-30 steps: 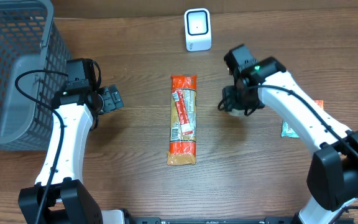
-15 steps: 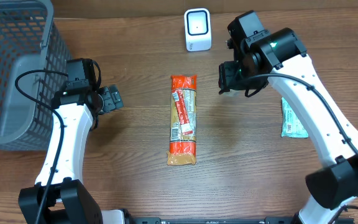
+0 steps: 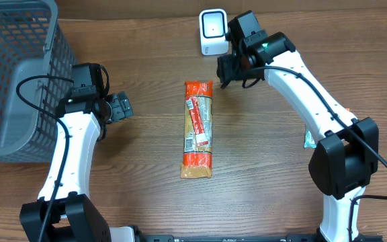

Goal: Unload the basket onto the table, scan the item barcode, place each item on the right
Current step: 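Carry the green-capped jar up toward the white scanner, then hold the jar label in front of the white scanner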

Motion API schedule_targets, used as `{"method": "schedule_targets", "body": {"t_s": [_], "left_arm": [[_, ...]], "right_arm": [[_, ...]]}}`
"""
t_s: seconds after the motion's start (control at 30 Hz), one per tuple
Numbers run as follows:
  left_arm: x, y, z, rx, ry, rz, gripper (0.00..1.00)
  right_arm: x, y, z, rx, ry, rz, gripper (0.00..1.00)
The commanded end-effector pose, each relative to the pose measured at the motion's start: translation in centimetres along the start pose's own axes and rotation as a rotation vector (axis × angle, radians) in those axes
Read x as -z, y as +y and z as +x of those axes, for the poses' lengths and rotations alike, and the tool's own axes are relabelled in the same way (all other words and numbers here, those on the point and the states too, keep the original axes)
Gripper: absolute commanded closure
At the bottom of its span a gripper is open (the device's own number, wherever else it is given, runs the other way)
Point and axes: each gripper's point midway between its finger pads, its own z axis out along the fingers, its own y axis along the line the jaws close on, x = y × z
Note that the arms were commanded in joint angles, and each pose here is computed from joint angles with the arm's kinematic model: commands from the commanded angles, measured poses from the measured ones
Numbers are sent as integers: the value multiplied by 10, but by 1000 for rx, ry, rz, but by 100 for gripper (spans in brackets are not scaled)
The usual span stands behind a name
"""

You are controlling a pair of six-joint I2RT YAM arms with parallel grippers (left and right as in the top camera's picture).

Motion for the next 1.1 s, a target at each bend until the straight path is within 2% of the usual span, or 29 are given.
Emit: {"method": "schedule_targets", "body": {"t_s": [0.0, 0.27, 0.67, 1.07], "left_arm": [[8, -1, -8, -19, -30, 8, 0], [8, -1, -8, -19, -30, 8, 0], [8, -1, -8, -19, -30, 8, 0], [8, -1, -8, -19, -30, 9, 0]], "right_arm": [[18, 5, -36, 15, -144, -7, 72], [29, 17, -90, 25, -370, -47, 71], [18, 23, -141, 17, -598, -87, 71], [-43, 7, -163, -2, -746, -69, 72]]}}
